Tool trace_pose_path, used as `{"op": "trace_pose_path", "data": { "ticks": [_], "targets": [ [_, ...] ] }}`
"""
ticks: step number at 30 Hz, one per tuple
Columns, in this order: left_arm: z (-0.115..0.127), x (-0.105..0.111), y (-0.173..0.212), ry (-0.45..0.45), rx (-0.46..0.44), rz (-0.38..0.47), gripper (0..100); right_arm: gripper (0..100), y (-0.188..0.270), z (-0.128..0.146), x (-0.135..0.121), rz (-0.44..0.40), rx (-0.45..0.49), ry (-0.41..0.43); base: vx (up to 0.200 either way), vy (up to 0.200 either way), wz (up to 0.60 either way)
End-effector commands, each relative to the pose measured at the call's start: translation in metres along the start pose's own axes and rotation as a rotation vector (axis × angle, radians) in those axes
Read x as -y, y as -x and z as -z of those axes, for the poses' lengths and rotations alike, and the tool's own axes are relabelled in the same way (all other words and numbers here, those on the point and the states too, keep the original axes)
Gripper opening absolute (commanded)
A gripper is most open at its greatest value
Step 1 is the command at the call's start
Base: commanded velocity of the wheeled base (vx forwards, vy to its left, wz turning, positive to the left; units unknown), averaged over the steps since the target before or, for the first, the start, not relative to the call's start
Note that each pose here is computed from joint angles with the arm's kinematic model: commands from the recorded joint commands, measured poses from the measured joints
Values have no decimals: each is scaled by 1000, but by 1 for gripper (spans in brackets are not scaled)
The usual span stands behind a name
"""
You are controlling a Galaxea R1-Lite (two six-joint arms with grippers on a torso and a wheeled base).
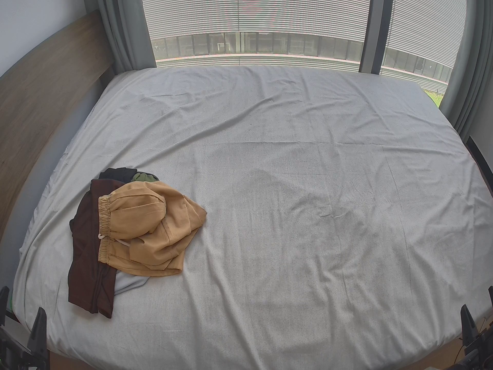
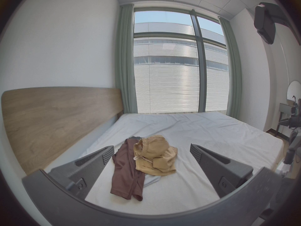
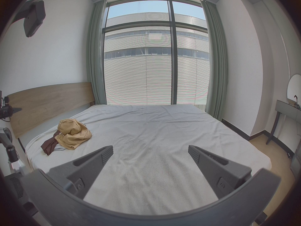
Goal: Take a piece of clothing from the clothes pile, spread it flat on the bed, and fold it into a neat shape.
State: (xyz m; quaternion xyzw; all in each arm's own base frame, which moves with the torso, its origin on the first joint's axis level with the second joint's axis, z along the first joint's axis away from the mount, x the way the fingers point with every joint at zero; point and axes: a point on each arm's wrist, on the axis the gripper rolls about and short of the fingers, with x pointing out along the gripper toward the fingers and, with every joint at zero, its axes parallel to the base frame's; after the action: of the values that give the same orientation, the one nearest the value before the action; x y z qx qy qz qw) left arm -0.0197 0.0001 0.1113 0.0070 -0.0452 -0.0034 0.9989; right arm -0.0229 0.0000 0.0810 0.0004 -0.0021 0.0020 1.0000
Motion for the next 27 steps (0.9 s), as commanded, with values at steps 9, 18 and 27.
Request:
{"op": "trace_pose_path", "data": {
  "ticks": [9, 18, 27],
  "targets": [
    [-67, 10, -87, 218, -197, 195, 100, 100, 0, 5, 0, -7, -3, 7, 0, 0, 0],
    [-90, 17, -142, 223, -261, 232, 100, 100, 0, 5, 0, -8, -3, 5, 0, 0, 0],
    [-85, 8, -192, 241, -280, 215, 100, 100, 0, 5, 0, -8, -1, 1, 0, 0, 0]
  ]
}}
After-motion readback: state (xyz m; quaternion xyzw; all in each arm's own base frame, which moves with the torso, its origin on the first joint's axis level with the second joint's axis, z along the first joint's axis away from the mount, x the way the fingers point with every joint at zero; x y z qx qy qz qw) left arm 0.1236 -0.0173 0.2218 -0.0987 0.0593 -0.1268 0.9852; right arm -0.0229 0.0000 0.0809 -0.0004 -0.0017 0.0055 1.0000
